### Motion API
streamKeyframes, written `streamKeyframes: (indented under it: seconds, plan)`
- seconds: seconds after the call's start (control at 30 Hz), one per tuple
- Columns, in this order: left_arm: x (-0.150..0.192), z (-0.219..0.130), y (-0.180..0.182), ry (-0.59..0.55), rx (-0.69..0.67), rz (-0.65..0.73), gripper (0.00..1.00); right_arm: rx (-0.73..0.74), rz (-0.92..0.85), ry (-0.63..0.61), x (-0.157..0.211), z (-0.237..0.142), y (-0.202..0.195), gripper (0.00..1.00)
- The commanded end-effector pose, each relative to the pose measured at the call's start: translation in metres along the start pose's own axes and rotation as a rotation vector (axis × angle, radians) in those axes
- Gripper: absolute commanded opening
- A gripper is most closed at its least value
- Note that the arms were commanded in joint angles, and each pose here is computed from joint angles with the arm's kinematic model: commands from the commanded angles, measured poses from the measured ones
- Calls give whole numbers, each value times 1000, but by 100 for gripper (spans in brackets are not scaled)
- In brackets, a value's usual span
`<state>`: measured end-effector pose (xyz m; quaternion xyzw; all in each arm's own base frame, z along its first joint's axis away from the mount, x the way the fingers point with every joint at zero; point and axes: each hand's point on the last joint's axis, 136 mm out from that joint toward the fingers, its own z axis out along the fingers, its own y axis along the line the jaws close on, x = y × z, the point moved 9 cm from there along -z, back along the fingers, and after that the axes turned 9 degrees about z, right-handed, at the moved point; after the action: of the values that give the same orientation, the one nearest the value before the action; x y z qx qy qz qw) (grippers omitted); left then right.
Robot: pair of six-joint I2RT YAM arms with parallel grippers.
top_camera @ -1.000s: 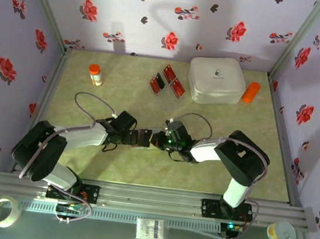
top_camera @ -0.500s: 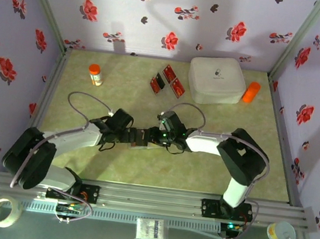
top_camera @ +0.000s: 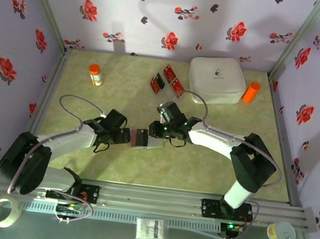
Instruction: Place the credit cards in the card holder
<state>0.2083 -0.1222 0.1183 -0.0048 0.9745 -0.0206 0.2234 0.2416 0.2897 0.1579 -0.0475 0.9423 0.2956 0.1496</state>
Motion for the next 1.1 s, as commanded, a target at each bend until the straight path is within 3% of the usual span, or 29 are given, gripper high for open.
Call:
streamKeyframes:
  seconds: [0.0,0.2,1.07]
  plan:
    - [5,1,11,22,-69,-18,100,82,-27,6,-3,6,-4,16]
    - [4,8,12,49,-112,11,100,122,-42,23,-5,18,-3,0]
    - [-13,22,-2,77,-124,96,100,164,-71,111,-3,69,7,0]
